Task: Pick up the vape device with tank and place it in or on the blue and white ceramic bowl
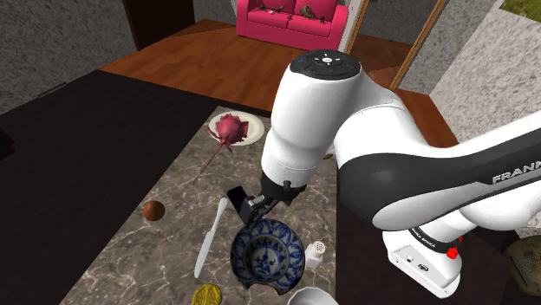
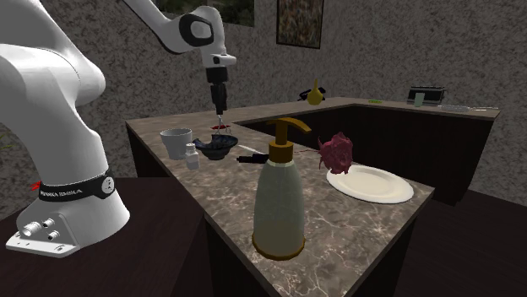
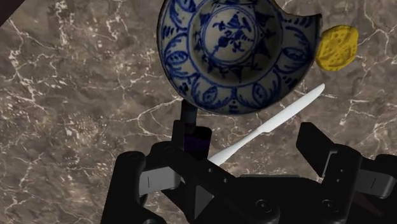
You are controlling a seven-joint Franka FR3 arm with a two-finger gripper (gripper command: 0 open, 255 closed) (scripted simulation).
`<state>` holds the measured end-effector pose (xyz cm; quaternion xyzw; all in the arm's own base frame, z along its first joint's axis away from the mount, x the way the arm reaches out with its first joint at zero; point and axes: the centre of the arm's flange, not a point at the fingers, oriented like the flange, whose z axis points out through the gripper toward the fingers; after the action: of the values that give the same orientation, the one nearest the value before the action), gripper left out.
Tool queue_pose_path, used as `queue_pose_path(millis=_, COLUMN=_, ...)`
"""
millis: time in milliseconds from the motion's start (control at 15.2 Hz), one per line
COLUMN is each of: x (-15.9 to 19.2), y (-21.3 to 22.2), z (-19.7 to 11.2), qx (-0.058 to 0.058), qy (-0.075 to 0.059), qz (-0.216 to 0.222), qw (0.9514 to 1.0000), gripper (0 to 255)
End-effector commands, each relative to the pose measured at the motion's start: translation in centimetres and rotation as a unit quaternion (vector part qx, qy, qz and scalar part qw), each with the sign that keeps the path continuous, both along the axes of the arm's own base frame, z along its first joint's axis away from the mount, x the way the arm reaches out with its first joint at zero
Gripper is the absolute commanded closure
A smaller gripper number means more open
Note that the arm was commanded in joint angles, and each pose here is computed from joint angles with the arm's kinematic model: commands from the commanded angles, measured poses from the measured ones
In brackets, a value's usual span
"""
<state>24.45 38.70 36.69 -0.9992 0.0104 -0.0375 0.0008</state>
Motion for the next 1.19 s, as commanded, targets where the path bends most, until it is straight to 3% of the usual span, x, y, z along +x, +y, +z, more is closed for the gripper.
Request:
queue_pose_path(millis=0, x=1.9, y=-0.5, z=-1.8, qx=0.001, qy=0.008, qz=-0.003, qw=1.0, gripper=0)
queue_pose_path(millis=792, x=13.4, y=-2.7, z=-14.0, qx=0.002, qy=0.057, qz=-0.025, qw=0.998, gripper=0)
queue_pose_path(millis=1122, x=13.9, y=-2.8, z=-16.8, qx=0.002, qy=0.06, qz=-0.026, qw=0.9979, gripper=0)
